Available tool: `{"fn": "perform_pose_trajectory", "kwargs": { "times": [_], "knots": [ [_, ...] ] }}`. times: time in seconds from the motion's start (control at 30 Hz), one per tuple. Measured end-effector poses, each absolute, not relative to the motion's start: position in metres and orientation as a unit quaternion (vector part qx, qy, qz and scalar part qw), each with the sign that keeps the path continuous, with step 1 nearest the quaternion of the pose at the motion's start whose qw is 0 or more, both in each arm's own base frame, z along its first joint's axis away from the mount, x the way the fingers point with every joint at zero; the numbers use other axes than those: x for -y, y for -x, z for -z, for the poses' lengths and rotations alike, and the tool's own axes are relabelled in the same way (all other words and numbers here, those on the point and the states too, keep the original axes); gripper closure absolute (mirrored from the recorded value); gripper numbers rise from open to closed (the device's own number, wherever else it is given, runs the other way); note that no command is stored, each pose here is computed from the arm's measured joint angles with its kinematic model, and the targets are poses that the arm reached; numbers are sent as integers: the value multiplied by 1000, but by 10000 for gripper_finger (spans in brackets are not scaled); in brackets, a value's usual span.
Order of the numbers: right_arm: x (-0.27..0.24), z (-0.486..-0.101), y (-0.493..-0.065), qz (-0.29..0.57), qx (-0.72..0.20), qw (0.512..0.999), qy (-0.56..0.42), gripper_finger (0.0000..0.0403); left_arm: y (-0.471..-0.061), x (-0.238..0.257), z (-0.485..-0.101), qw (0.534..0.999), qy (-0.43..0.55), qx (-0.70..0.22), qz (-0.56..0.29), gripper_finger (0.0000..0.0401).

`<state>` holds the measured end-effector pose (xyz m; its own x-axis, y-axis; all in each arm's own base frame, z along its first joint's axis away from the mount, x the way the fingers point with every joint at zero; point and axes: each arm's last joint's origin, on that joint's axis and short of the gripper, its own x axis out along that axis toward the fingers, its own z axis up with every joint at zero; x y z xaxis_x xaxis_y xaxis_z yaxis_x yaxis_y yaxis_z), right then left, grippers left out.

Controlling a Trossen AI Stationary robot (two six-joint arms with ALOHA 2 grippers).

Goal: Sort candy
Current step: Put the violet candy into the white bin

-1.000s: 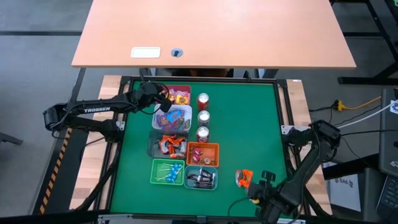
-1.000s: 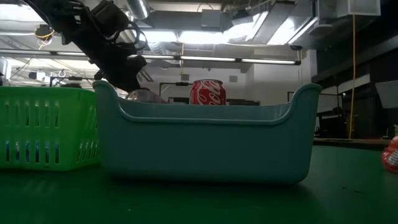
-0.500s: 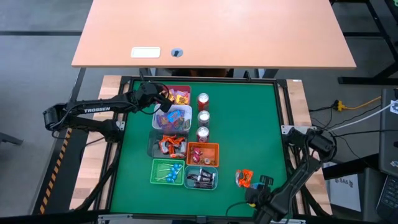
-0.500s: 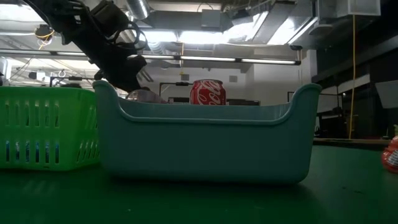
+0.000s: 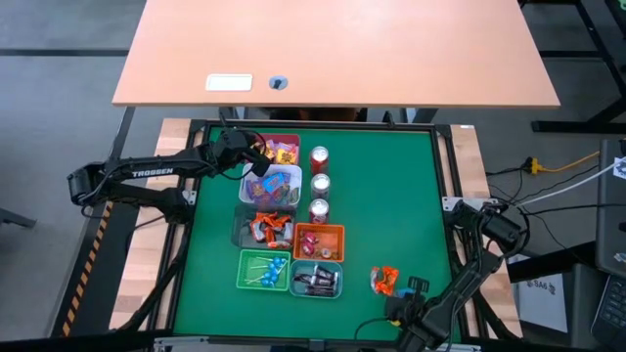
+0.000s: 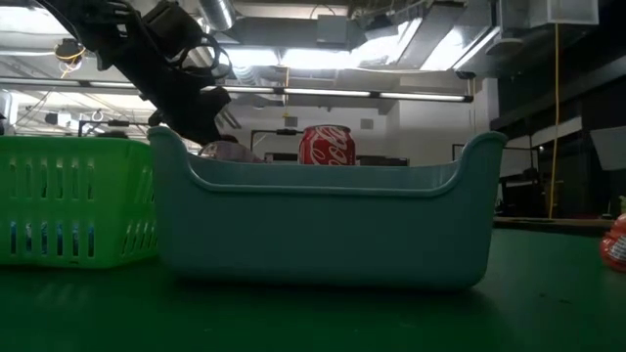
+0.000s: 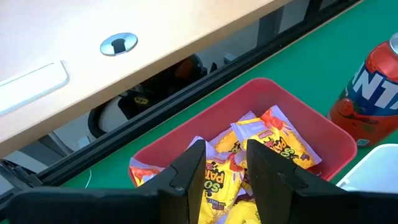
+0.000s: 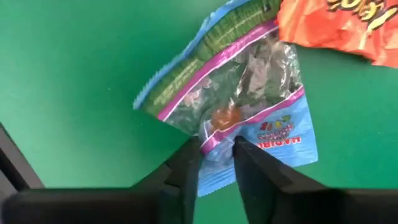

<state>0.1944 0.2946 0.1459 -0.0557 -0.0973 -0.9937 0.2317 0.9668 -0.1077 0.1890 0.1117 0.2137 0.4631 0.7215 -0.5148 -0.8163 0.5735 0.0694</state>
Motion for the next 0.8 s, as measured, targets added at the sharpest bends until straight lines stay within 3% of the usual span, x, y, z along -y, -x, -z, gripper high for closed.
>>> {"fn": "perform_pose_trajectory", "kwargs": {
  "times": [0.23, 0.47, 0.8],
  "knots": [
    [-294, -146, -194, 121, -718, 684, -43, 391, -189, -112, -214, 850, 94, -253, -452, 295],
    [-292, -153, -192, 116, -719, 684, -49, 376, -190, -111, -214, 862, 104, -253, -426, 295],
    [-269, -198, -205, 83, -701, 701, -100, 394, -195, -103, -213, 877, 131, -248, -391, 295]
  ]
}}
